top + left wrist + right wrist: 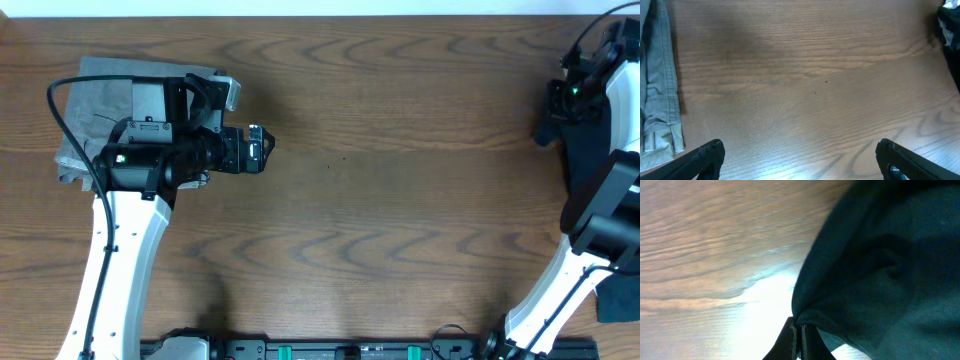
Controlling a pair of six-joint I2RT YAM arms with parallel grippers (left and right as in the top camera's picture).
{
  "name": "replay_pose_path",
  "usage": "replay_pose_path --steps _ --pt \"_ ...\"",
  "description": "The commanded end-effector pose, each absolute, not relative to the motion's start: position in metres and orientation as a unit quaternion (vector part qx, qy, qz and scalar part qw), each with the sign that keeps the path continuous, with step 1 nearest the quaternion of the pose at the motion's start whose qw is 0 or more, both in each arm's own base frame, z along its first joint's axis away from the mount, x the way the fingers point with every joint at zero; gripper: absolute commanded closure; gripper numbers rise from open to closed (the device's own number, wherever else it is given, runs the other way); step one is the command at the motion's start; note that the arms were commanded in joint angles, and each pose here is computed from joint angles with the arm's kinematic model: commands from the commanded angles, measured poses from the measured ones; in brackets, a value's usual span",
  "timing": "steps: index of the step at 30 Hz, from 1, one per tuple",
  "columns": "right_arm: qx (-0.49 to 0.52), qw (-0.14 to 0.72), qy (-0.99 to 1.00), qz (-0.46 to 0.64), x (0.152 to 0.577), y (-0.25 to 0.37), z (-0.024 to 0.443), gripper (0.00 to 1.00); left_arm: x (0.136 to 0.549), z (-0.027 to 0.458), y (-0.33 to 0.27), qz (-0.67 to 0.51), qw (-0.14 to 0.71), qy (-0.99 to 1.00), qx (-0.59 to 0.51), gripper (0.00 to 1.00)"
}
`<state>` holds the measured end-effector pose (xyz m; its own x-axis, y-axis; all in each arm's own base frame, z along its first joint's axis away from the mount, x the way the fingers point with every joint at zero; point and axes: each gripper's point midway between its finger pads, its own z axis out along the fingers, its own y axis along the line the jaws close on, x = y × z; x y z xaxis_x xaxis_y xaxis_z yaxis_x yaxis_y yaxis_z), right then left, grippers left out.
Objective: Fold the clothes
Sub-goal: 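Reach the right gripper to the black T-shirt and grasp its edge, then drag the black T-shirt with the right gripper toward the table center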
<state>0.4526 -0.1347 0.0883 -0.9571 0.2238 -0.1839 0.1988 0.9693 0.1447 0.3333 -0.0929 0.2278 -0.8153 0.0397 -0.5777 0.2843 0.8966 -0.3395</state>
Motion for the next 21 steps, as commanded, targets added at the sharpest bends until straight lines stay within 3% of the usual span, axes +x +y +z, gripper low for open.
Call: replay_pose_path --steps 1,11,21 --pt "0.081 0.116 0.985 0.100 0.466 -0.101 0.105 0.99 0.334 0.232 -0.097 -0.219 0.292 0.927 0.089 0.02" --pt "0.007 0.120 0.986 0.114 0.476 -0.029 0.144 0.99 0.334 0.232 -0.097 -0.219 0.292 0.927 0.089 0.02" --pt "-0.066 0.114 0.984 0.123 0.476 0.044 0.147 0.99 0.334 0.232 -0.097 -0.219 0.292 0.927 0.089 0.02"
